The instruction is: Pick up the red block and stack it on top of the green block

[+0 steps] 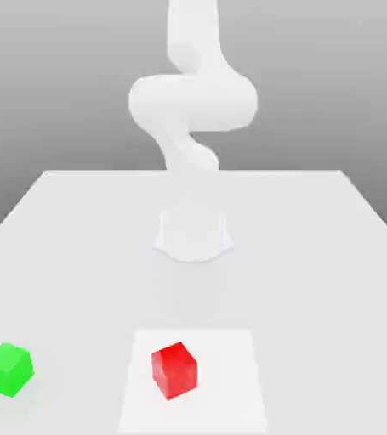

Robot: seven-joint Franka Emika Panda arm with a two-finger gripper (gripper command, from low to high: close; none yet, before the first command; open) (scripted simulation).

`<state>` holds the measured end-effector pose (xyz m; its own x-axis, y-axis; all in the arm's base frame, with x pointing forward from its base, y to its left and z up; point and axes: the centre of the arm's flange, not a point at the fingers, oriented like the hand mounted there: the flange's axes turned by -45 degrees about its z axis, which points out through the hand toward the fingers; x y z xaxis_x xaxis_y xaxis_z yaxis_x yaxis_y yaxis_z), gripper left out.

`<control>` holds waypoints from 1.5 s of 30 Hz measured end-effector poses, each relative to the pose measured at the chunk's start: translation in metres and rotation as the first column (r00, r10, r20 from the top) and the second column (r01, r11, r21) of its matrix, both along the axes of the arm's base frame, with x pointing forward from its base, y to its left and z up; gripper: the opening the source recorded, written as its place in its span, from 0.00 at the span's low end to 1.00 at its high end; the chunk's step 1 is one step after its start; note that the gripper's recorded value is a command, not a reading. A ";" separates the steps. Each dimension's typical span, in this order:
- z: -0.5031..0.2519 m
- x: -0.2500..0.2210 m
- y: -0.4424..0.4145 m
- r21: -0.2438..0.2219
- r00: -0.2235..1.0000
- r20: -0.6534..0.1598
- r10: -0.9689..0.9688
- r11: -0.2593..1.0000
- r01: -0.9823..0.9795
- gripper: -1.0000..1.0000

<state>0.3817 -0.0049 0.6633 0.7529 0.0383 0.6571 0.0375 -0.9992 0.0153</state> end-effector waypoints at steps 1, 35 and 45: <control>-0.022 0.014 -0.002 -0.011 0.999 -0.036 0.021 1.000 -0.021 0.50; -0.516 0.034 -0.023 -0.013 0.669 -0.658 0.345 0.883 -0.469 0.00; -0.442 0.045 -0.125 -0.009 0.747 -0.660 0.084 0.993 -0.120 0.00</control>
